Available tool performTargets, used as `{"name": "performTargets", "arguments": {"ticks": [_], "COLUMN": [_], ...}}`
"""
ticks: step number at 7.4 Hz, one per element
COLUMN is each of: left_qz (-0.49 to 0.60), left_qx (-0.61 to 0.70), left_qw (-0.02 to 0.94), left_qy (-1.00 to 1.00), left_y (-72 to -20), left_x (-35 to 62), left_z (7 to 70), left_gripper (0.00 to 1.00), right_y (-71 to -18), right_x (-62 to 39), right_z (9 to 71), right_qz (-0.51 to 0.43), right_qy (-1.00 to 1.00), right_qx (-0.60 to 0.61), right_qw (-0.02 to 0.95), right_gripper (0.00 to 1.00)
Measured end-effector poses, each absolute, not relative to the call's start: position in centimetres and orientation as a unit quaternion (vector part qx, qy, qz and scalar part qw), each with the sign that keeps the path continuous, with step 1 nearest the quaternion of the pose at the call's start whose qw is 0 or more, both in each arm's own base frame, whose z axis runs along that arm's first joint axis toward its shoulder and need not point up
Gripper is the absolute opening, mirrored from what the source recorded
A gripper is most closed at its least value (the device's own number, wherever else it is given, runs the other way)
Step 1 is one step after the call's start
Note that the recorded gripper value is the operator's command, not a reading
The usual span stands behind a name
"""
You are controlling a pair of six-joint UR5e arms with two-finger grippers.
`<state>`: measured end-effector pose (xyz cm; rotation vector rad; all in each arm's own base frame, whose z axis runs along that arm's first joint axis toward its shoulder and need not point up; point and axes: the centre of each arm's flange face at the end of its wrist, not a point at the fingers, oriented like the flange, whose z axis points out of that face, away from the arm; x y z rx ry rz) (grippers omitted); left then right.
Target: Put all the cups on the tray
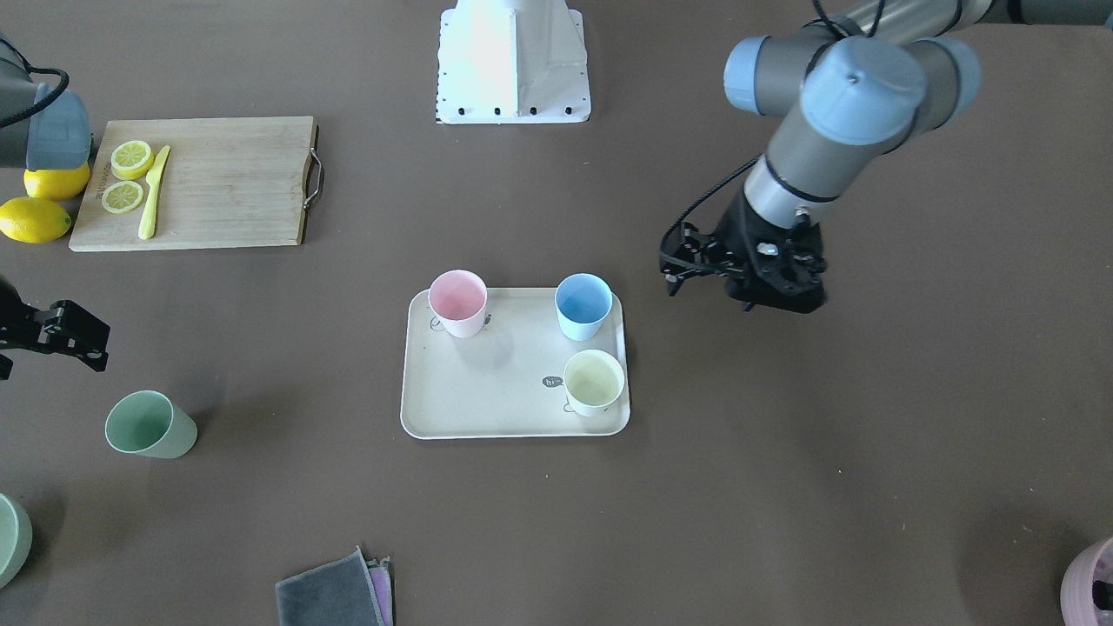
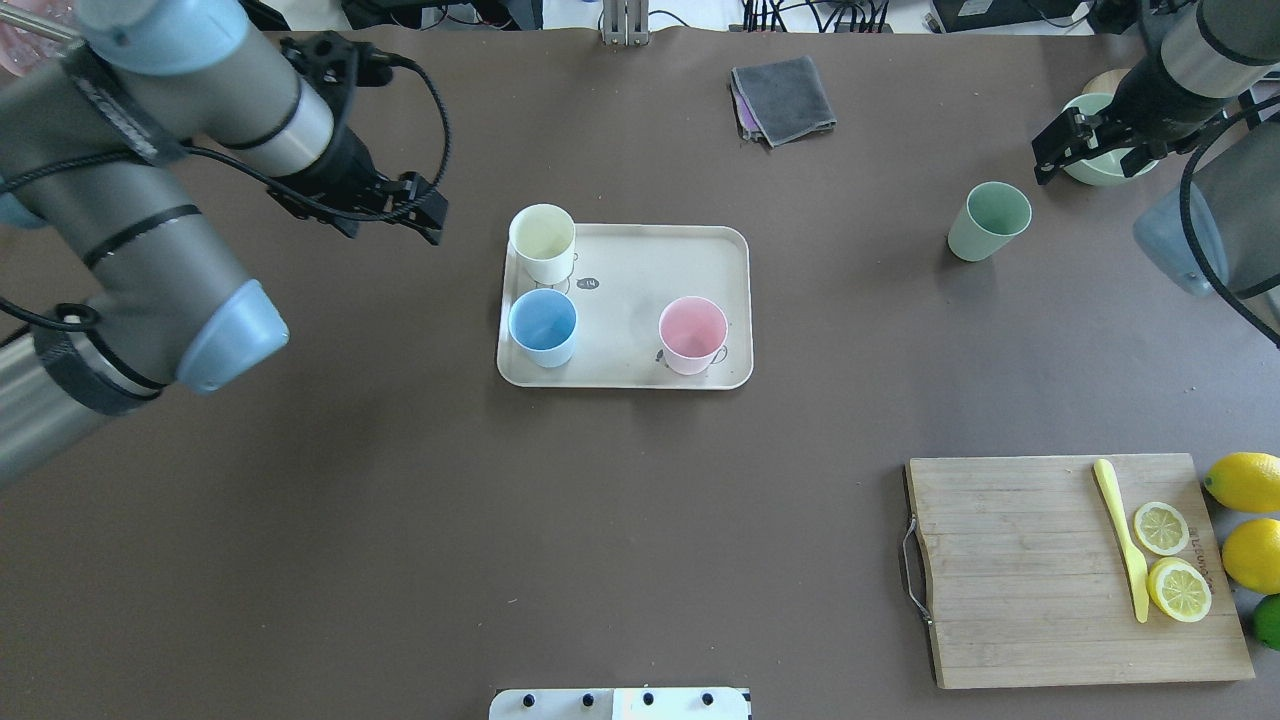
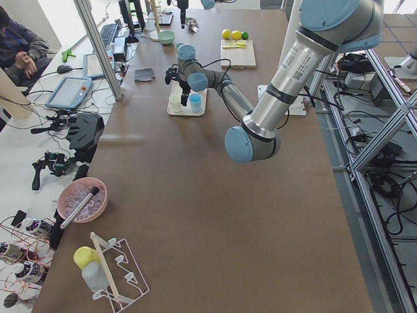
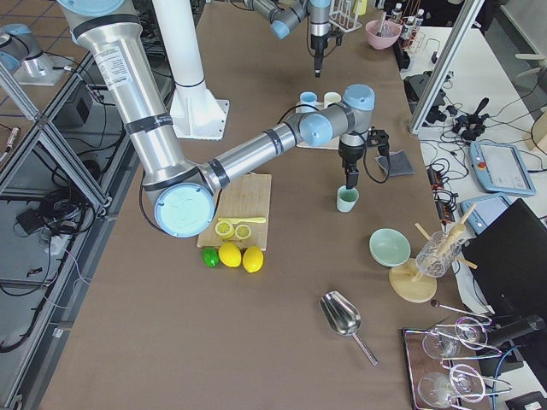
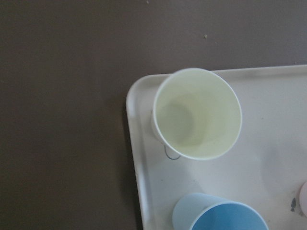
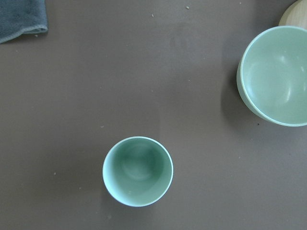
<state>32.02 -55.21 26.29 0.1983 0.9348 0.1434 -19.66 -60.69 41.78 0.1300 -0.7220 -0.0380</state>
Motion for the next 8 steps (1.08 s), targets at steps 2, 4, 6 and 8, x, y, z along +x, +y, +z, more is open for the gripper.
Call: {"name": "performTargets", "arguments": {"ticks": [2, 4, 6, 8], "left_qz": [0.117, 0.146, 0.151, 0.152], "left_qx": [0.114, 0.122, 0.122, 0.121], "left_qw": [0.893, 0.896, 0.898, 0.898], "left_qy": [0.42, 0.4, 0.395, 0.394], "left_y": [-56.1, -56.0, -56.1, -56.3], "left_x": [22.1, 18.1, 17.5, 17.5], "left_z": [33.4, 37.8, 38.8, 39.2], "left_gripper": [0.99, 0.99, 0.99, 0.99], "right_y": [-61.9, -61.9, -61.4, -61.0], "right_x": [-22.3, -25.2, -27.0, -28.1], "right_z": [46.6, 49.3, 50.2, 50.6], "right_qz": [-0.024, -0.015, -0.016, -0.021], "right_qy": [-0.354, -0.355, -0.35, -0.346], "right_qx": [0.075, 0.081, 0.078, 0.075], "right_qw": [0.932, 0.931, 0.933, 0.935], "right_gripper": [0.89, 0.59, 0.05, 0.0]}}
